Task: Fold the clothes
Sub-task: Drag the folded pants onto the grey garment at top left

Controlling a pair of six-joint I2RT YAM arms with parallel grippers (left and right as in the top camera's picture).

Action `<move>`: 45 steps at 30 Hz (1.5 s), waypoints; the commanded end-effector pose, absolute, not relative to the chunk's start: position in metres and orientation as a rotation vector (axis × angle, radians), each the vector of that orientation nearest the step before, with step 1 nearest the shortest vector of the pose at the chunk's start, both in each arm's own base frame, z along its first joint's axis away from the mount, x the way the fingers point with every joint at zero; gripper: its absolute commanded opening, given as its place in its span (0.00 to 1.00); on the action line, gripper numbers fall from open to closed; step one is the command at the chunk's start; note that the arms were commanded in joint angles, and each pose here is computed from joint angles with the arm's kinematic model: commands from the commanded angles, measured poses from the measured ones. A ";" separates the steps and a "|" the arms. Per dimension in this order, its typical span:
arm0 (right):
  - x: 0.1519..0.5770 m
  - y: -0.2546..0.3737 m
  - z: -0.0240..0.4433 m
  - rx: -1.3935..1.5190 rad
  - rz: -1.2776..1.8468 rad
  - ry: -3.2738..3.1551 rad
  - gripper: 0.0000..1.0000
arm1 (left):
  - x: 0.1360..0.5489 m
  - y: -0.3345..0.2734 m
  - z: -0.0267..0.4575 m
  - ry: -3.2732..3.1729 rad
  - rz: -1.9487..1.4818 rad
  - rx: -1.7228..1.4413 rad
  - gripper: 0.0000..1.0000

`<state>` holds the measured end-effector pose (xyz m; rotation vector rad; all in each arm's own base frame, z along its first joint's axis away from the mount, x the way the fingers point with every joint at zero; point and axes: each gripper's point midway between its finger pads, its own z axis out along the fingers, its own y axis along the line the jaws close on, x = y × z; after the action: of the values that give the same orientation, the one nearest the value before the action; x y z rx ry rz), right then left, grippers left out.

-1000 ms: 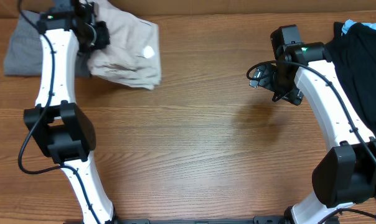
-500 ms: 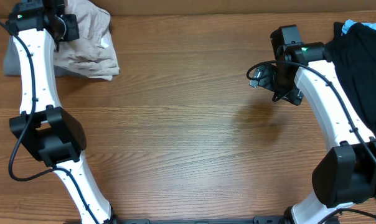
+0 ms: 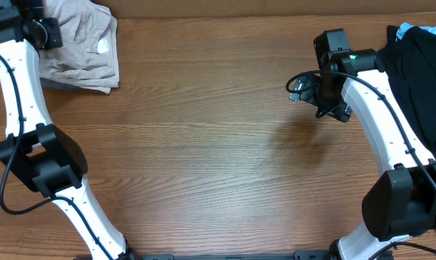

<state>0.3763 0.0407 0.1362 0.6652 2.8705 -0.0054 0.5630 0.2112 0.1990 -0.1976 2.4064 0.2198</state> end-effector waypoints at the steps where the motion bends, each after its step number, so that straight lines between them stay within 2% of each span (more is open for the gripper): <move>1: 0.379 0.040 0.140 0.655 -0.013 2.855 1.00 | 0.571 0.226 0.206 2.356 0.255 -0.188 0.04; 6: 0.379 0.040 0.140 0.655 -0.013 2.855 1.00 | 0.584 0.245 0.176 2.351 0.271 -0.212 0.04; 12: 0.379 0.040 0.140 0.655 -0.013 2.855 1.00 | 0.589 0.288 0.149 2.325 0.442 -0.304 0.04; 15: 0.379 0.040 0.140 0.655 -0.013 2.855 1.00 | 0.587 0.303 0.140 2.321 0.490 -0.340 0.17; 16: 0.379 0.040 0.140 0.655 -0.013 2.855 1.00 | 0.585 0.309 0.139 2.313 0.502 -0.357 0.30; 18: 0.379 0.040 0.140 0.655 -0.013 2.855 1.00 | 0.581 0.321 0.141 2.295 0.523 -0.399 0.29; 19: 0.379 0.040 0.140 0.655 -0.013 2.855 1.00 | 0.579 0.329 0.145 2.279 0.542 -0.424 0.35; 20: 0.379 0.040 0.140 0.655 -0.013 2.855 1.00 | 0.575 0.337 0.150 2.262 0.563 -0.457 0.58; 21: 0.379 0.040 0.140 0.655 -0.013 2.855 1.00 | 0.571 0.341 0.155 2.251 0.574 -0.477 0.71; 23: 0.379 0.040 0.140 0.655 -0.013 2.855 1.00 | 0.564 0.349 0.169 2.223 0.573 -0.531 0.66; 26: 0.379 0.040 0.140 0.655 -0.013 2.855 1.00 | 0.556 0.349 0.186 2.200 0.527 -0.575 0.70; 27: 0.379 0.040 0.140 0.655 -0.013 2.855 1.00 | 0.554 0.347 0.191 2.199 0.510 -0.581 0.72; 29: 0.379 0.040 0.140 0.655 -0.013 2.855 1.00 | 0.550 0.338 0.197 2.207 0.456 -0.601 0.84; 30: 0.379 0.040 0.140 0.655 -0.013 2.855 1.00 | 0.550 0.332 0.199 2.214 0.425 -0.603 0.79; 31: 0.379 0.040 0.140 0.655 -0.013 2.855 1.00 | 0.550 0.325 0.200 2.221 0.385 -0.600 0.64; 34: 0.379 0.040 0.140 0.655 -0.013 2.855 1.00 | 0.557 0.297 0.196 2.260 0.253 -0.544 0.29; 35: 0.379 0.040 0.140 0.655 -0.013 2.855 1.00 | 0.558 0.288 0.192 2.282 0.217 -0.527 0.13; 36: 0.379 0.040 0.140 0.655 -0.013 2.855 1.00 | 0.558 0.281 0.190 2.299 0.199 -0.518 0.04; 45: 0.379 0.040 0.140 0.655 -0.013 2.855 1.00 | 0.553 0.266 0.149 2.409 0.169 -0.521 0.04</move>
<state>0.3763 0.0406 0.1362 0.6641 2.8706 -0.0060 0.5566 0.2662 0.1564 -0.5017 2.3965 0.1886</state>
